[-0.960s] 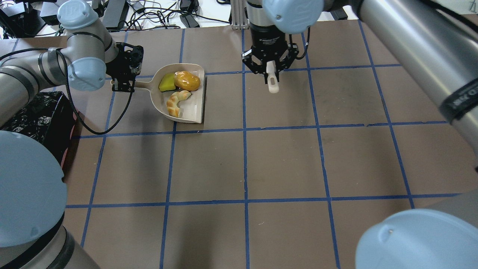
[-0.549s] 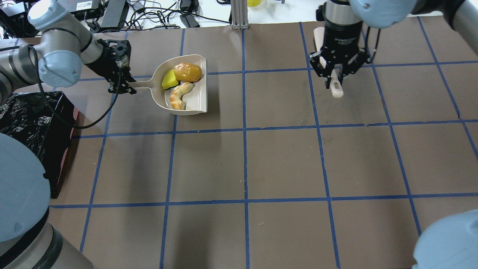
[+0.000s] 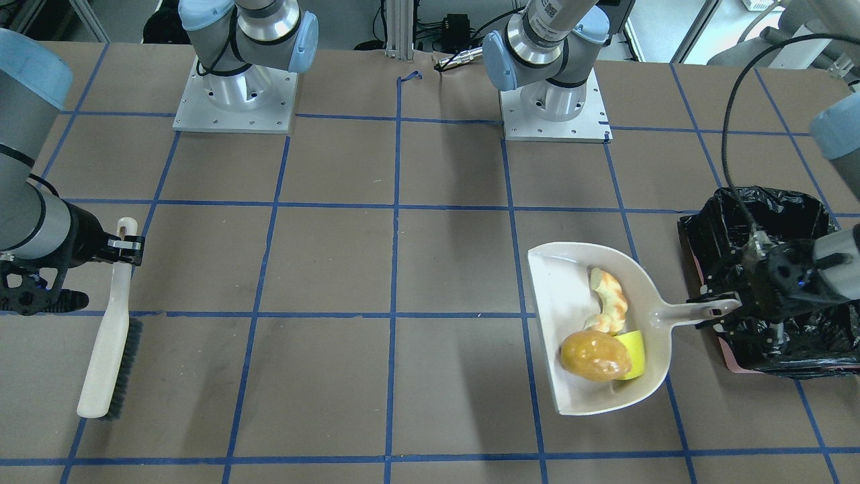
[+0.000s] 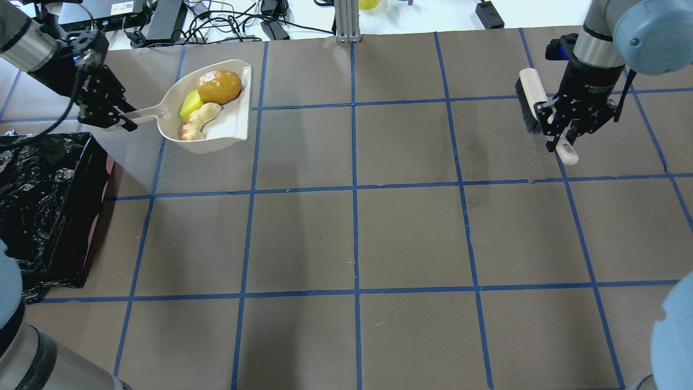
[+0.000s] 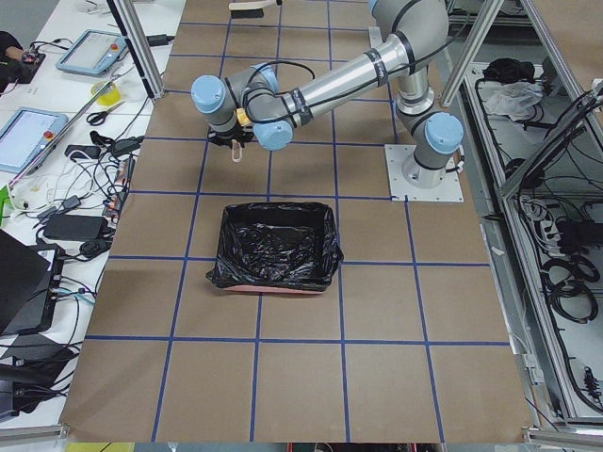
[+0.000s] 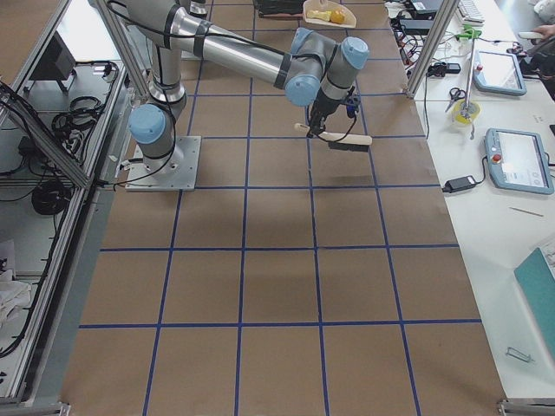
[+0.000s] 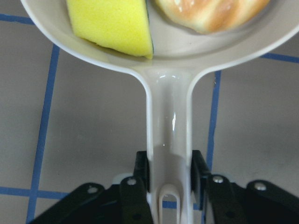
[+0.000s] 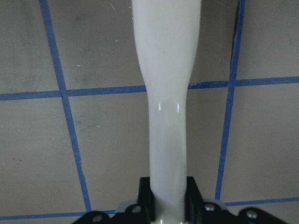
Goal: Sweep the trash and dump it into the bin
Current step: 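Lift the dustpan with the left gripper while the right gripper returns the brush, then tilt the dustpan over the black bin with the left gripper to dump items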
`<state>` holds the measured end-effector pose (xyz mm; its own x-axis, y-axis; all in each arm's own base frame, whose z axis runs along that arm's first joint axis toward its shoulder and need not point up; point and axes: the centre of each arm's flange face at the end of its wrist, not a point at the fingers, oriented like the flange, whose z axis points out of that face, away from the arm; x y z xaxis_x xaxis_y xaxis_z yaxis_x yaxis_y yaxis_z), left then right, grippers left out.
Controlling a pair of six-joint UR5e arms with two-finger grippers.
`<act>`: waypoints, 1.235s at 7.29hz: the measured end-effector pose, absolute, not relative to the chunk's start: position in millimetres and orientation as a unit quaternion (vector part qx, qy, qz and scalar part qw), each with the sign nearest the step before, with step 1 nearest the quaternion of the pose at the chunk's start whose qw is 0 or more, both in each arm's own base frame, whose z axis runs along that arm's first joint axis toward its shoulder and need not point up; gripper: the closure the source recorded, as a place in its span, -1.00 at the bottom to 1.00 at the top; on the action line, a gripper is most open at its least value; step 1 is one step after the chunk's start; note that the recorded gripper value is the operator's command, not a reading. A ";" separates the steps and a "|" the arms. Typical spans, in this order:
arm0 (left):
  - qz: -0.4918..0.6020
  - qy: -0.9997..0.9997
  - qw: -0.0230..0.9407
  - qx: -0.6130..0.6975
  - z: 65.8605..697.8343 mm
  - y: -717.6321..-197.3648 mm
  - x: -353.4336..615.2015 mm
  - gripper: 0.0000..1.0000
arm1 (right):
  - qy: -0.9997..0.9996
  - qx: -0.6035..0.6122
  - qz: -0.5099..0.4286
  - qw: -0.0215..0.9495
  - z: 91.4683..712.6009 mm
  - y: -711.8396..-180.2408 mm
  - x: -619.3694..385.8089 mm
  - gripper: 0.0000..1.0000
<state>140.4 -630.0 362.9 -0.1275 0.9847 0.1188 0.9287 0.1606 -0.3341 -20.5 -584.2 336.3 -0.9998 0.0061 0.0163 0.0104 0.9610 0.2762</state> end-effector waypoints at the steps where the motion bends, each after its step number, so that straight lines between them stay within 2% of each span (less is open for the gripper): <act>1: 0.089 -0.750 0.156 -0.637 382.2 -611.2 178.2 1.00 | -0.990 0.007 -0.139 0.005 330.3 -584.0 -30.4 1.00; 5: 0.049 -0.812 0.120 -0.570 414.8 -519.3 336.3 1.00 | -0.989 0.014 -0.144 -0.010 301.1 -586.7 -80.5 1.00; 9: -0.071 -0.843 0.078 -0.528 441.9 -469.4 400.5 1.00 | -0.991 -0.005 -0.136 -0.006 262.6 -604.7 -90.7 1.00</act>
